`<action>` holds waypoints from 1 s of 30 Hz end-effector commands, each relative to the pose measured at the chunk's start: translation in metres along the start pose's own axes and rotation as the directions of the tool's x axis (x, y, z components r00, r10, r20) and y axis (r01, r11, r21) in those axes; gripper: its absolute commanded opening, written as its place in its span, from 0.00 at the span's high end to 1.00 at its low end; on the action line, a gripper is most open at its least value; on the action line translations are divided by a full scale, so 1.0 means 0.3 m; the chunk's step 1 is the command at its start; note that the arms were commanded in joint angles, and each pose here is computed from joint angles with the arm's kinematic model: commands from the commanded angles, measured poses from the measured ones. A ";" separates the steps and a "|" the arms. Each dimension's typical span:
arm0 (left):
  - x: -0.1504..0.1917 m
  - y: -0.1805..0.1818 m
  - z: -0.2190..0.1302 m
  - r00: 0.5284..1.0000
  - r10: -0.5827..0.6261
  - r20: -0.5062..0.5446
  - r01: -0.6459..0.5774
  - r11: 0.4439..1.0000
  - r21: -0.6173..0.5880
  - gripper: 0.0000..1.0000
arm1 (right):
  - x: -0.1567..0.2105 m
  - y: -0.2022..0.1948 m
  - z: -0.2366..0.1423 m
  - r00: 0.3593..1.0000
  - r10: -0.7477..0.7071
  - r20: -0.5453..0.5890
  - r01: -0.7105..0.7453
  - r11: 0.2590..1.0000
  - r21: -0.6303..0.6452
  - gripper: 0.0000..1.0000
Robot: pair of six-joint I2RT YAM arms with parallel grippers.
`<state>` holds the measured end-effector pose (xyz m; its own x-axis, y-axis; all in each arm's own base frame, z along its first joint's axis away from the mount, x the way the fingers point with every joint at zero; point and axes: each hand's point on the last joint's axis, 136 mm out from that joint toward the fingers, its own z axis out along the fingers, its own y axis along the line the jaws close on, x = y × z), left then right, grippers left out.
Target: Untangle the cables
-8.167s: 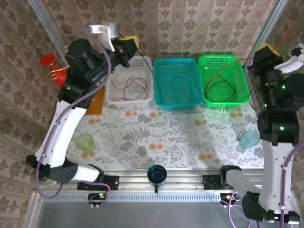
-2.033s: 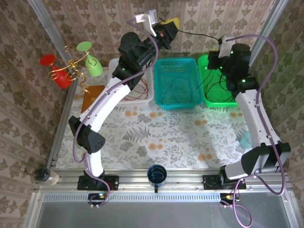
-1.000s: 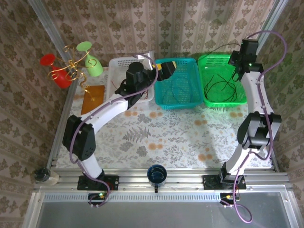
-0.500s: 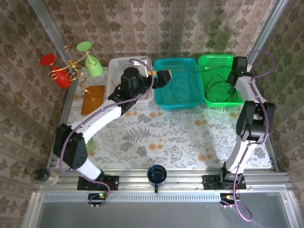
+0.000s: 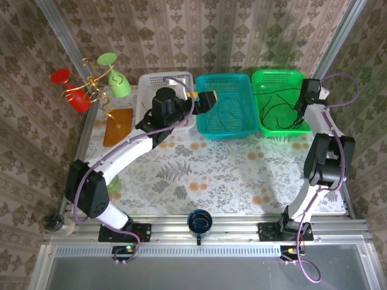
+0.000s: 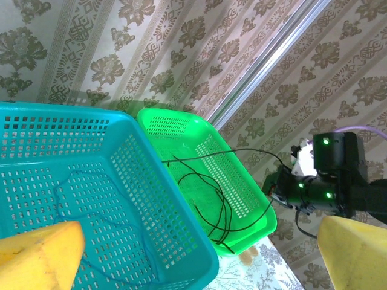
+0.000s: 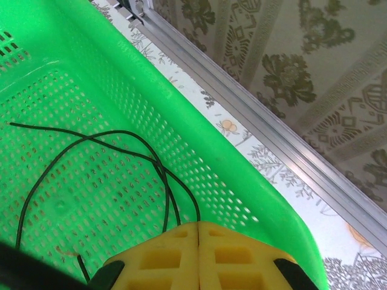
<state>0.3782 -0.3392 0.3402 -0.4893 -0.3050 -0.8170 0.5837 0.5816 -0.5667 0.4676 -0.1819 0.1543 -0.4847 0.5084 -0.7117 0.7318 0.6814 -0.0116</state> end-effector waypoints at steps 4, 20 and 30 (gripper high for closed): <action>-0.014 -0.020 -0.036 1.000 0.017 0.003 -0.017 1.000 0.006 0.00 | 0.060 -0.113 0.026 0.997 0.076 -0.010 -0.073 0.976 0.204 1.00; 0.016 -0.029 -0.026 1.000 0.013 -0.024 -0.013 1.000 0.015 0.00 | 0.093 -0.083 0.039 0.996 0.088 -0.032 -0.077 0.966 0.249 1.00; 0.023 -0.033 -0.028 0.999 0.020 -0.031 -0.019 1.000 0.011 0.00 | 0.229 0.166 0.192 0.927 -0.242 -0.287 0.280 0.955 0.100 1.00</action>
<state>0.3710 -0.3428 0.3282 -0.5237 -0.2736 -0.8068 0.5713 0.5897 -0.5708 0.5052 -0.1599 0.0908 -0.6322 0.4959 -0.5953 0.7182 0.6634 -0.2100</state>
